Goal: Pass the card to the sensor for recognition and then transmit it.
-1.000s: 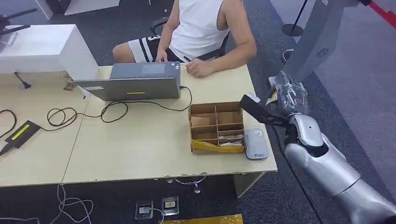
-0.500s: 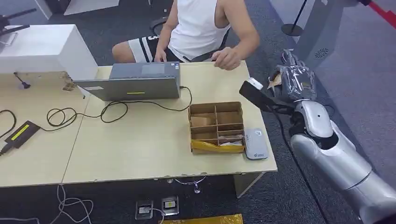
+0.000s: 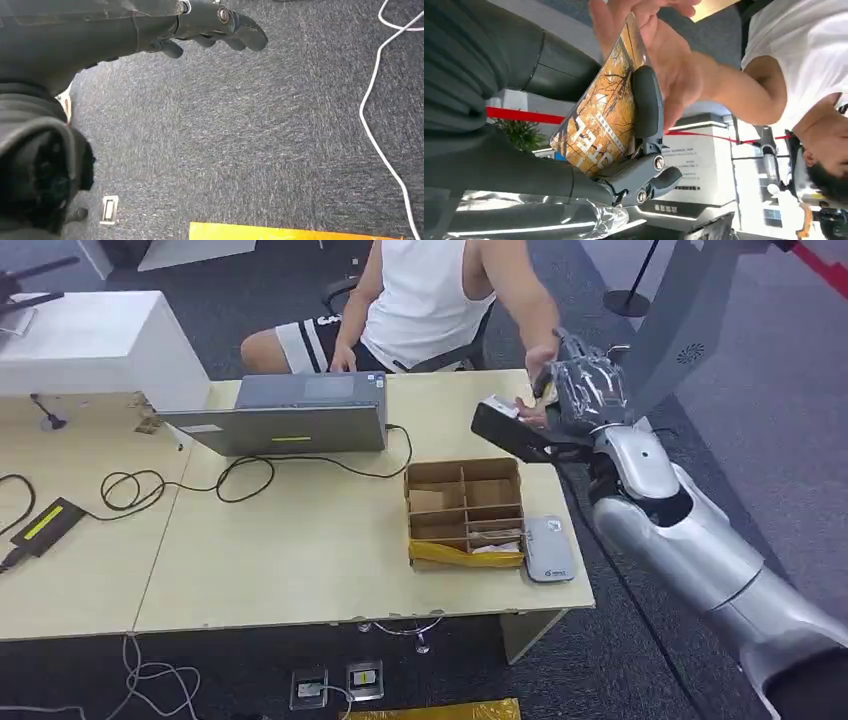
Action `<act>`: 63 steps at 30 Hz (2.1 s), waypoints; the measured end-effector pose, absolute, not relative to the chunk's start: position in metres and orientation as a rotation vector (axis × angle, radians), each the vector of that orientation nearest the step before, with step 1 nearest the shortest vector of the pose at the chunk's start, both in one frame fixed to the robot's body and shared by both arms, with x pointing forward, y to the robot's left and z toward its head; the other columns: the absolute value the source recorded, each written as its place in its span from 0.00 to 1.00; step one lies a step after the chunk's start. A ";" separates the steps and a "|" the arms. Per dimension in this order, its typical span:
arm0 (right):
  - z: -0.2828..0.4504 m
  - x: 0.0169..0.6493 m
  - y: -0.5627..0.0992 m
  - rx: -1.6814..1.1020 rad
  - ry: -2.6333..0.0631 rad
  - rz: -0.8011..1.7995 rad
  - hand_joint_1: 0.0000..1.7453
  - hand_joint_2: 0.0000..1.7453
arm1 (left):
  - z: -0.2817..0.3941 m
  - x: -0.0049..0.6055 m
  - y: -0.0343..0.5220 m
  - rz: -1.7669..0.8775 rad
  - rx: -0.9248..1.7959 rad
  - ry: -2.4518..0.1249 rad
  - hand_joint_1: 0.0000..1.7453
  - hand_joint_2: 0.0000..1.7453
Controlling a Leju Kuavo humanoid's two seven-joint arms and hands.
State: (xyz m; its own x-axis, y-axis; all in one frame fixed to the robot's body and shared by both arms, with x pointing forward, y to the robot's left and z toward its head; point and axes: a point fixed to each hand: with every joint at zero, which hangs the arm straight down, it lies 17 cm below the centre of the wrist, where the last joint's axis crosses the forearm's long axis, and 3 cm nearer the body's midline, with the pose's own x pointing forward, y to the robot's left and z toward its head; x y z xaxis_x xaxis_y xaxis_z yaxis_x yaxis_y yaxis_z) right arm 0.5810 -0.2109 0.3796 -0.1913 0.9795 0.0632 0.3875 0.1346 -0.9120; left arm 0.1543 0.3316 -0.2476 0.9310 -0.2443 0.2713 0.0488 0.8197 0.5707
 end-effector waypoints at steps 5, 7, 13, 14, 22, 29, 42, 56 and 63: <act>0.374 0.589 -0.197 -1.332 -1.686 1.074 1.00 1.00 | -0.248 0.155 0.331 -0.169 0.592 -0.344 0.00 0.00; 0.374 0.592 -0.192 -1.332 -1.688 1.082 1.00 1.00 | -0.247 0.156 0.331 -0.176 0.592 -0.347 0.00 0.00; 0.364 0.601 -0.182 -1.329 -1.678 1.104 1.00 1.00 | -0.248 0.157 0.328 -0.190 0.579 -0.351 0.00 0.00; 0.363 0.603 -0.182 -1.331 -1.678 1.101 1.00 1.00 | -0.248 0.158 0.327 -0.193 0.577 -0.352 0.00 0.00; 0.343 0.619 -0.196 -1.328 -1.604 1.092 0.00 1.00 | -0.248 0.160 0.326 -0.214 0.574 -0.349 0.00 0.00; 0.321 0.625 -0.211 -1.346 -1.527 1.106 0.00 1.00 | -0.248 0.161 0.326 -0.222 0.575 -0.352 0.00 0.00; 0.307 0.628 -0.226 -1.361 -1.499 1.071 0.00 1.00 | -0.248 0.161 0.325 -0.234 0.577 -0.354 0.00 0.00; 0.312 0.625 -0.230 -1.344 -1.565 0.989 0.00 1.00 | -0.247 0.162 0.325 -0.243 0.579 -0.356 0.00 0.00; 0.323 0.612 -0.225 -1.270 -1.701 0.863 0.00 1.00 | -0.248 0.158 0.327 -0.240 0.589 -0.347 0.00 0.00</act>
State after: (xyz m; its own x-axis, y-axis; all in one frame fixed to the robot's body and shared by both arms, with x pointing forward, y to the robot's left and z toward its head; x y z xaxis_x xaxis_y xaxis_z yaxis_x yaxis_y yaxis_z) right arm 0.6117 -0.2248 0.3226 -0.1503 0.9657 0.2115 0.4002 0.2551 -0.8802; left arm 0.1579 0.3273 -0.2477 0.9148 -0.3175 0.2497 0.1220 0.8065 0.5784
